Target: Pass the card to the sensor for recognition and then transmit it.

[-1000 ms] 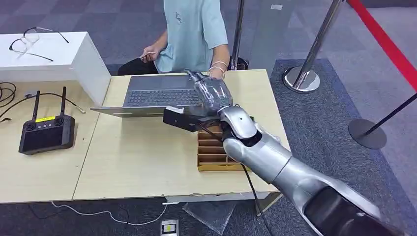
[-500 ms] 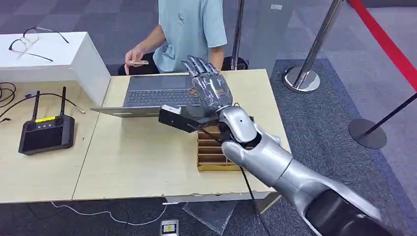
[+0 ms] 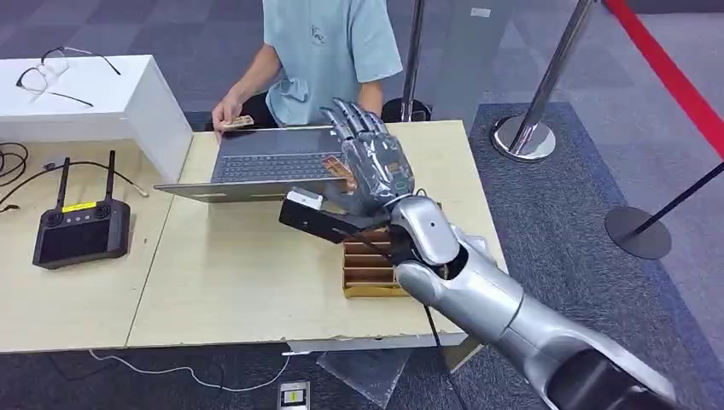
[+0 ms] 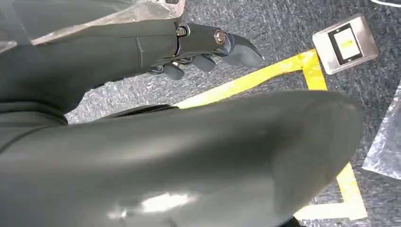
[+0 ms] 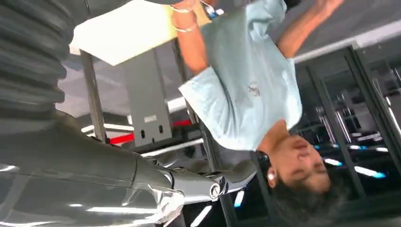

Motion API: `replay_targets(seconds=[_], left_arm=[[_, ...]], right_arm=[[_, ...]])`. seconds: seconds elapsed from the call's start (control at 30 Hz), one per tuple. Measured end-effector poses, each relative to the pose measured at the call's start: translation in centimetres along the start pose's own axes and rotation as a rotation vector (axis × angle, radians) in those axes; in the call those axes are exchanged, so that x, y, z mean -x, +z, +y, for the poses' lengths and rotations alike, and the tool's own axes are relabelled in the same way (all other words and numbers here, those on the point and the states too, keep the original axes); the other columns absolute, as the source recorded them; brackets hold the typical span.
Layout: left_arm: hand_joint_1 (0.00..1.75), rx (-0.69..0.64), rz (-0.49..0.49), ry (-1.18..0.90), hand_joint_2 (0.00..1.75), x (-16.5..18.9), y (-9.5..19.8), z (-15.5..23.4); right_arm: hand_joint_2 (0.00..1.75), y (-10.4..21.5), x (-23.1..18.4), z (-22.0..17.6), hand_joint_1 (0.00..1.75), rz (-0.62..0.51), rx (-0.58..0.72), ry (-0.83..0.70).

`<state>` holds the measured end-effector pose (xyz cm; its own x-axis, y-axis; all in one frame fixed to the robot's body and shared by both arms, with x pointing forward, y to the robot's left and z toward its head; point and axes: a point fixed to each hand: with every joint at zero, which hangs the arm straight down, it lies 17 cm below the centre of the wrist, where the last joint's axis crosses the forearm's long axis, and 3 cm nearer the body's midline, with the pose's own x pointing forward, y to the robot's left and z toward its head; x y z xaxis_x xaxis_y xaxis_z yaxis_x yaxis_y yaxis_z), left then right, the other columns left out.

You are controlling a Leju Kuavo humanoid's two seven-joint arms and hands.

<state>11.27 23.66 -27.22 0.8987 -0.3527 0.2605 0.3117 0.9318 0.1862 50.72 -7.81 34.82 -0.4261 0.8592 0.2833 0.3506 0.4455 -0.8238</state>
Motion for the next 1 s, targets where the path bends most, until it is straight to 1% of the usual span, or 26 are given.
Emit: replay_targets(seconds=[0.2,0.23,0.33,0.37,0.47,0.63,0.83,0.9,1.0], left_arm=[[0.00,0.012,0.000,0.028,0.00,0.2,0.0,0.0],[0.00,0.019,0.002,0.032,1.75,0.2,0.0,-0.2],[0.00,0.021,0.014,0.044,1.75,0.5,0.1,-0.2],[0.00,0.019,0.018,0.047,0.00,0.6,0.1,-0.2],[0.00,0.015,0.034,0.052,0.00,0.9,0.0,-0.1],[0.00,0.018,0.056,0.061,0.00,1.2,0.1,-0.2],[0.00,0.018,0.058,0.070,0.00,1.2,0.1,-0.1],[0.00,0.018,0.063,0.073,0.00,1.3,0.1,-0.1],[0.00,0.017,0.070,0.083,0.00,1.3,0.1,-0.1]], right_arm=[[1.75,1.2,1.0,0.4,0.00,0.053,-0.130,-0.059],[1.75,1.3,1.1,0.0,0.00,0.056,-0.140,-0.062],[1.75,1.2,1.5,-1.4,0.00,0.065,-0.152,-0.072],[1.75,1.2,1.7,-1.9,0.00,0.069,-0.152,-0.076],[1.75,1.3,2.6,-3.4,0.00,0.085,-0.172,-0.080],[1.75,1.9,3.8,-4.0,0.00,0.093,-0.227,-0.058],[1.75,2.1,4.3,-5.0,0.00,0.085,-0.221,-0.035],[1.75,2.4,4.6,-4.5,0.00,0.093,-0.254,-0.027],[1.75,3.5,5.0,-2.7,0.00,0.099,-0.345,-0.012]])
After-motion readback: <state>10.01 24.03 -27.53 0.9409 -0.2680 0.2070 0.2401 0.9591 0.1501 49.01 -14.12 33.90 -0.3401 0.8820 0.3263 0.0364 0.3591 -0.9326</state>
